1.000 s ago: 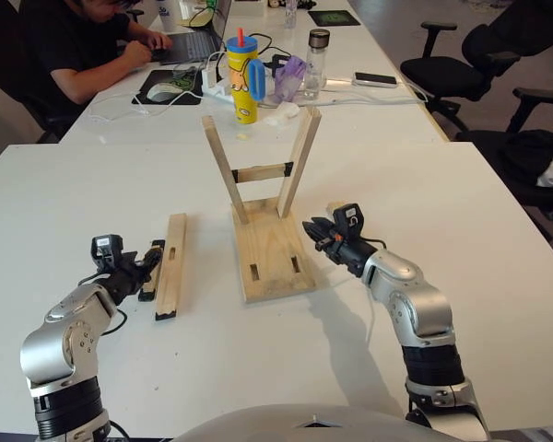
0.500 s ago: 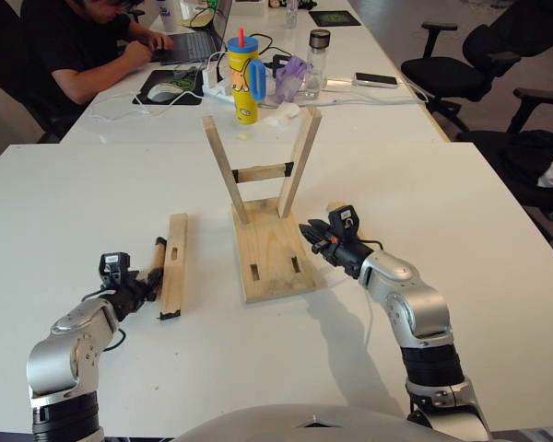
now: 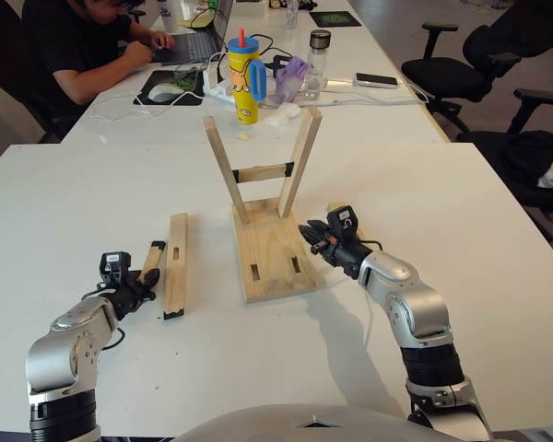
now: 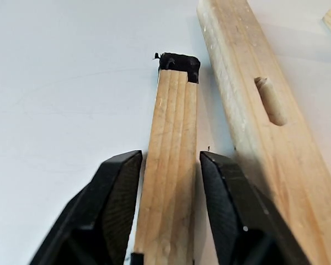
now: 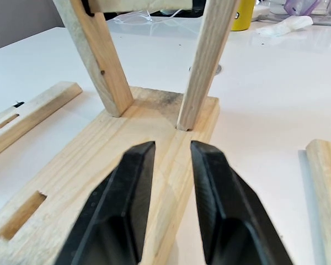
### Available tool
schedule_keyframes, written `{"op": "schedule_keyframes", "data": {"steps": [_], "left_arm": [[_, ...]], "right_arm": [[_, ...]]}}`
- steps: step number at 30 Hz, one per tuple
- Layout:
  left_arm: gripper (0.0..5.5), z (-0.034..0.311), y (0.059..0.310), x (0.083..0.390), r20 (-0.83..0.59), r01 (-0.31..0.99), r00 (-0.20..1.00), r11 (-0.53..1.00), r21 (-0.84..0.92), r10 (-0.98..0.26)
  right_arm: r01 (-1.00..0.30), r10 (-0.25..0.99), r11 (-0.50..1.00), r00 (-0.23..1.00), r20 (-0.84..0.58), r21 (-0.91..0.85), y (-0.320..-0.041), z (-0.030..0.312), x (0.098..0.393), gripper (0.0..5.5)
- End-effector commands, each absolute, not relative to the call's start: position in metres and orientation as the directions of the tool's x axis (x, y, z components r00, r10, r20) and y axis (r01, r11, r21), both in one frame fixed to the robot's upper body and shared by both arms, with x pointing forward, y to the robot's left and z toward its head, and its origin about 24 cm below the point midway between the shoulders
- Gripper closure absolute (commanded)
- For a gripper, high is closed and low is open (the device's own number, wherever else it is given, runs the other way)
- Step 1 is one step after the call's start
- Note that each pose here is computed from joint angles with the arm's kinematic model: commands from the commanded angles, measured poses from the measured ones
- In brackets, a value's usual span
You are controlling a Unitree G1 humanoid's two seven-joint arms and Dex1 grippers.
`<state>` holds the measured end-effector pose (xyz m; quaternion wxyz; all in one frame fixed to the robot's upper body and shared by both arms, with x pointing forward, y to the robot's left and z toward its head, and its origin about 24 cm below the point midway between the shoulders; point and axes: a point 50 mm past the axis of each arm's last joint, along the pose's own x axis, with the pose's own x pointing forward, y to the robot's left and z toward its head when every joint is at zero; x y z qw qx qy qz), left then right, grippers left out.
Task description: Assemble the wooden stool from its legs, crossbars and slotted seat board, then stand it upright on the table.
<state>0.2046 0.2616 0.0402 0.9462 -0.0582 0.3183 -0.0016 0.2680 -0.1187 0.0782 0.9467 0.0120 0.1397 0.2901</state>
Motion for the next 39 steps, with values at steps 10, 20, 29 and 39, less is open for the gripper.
{"op": "schedule_keyframes", "data": {"steps": [10, 20, 29, 39], "left_arm": [[4.17, 0.09, 0.226, 0.247, -0.244, 0.253, 0.946, 0.957, 0.144, -0.214], [4.18, 0.118, 0.159, 0.22, -0.054, 0.68, 0.727, 0.705, 0.203, -0.685], [4.18, 0.122, 0.133, 0.221, 0.038, 0.671, 0.718, 0.705, 0.229, -0.695], [4.18, 0.117, 0.113, 0.217, 0.043, 0.684, 0.706, 0.697, 0.216, -0.706]], "right_arm": [[-0.51, 0.538, 0.84, 0.824, -0.175, 0.184, -0.125, 0.086, 0.269, 4.32], [-0.538, 0.657, 0.479, 0.744, 0.122, 0.694, -0.122, 0.117, 0.256, 2.94], [-0.536, 0.707, 0.222, 0.664, 0.244, 0.814, -0.106, 0.134, 0.25, 2.46], [-0.497, 0.686, 0.214, 0.689, 0.233, 0.841, -0.094, 0.136, 0.252, 2.86]]}}
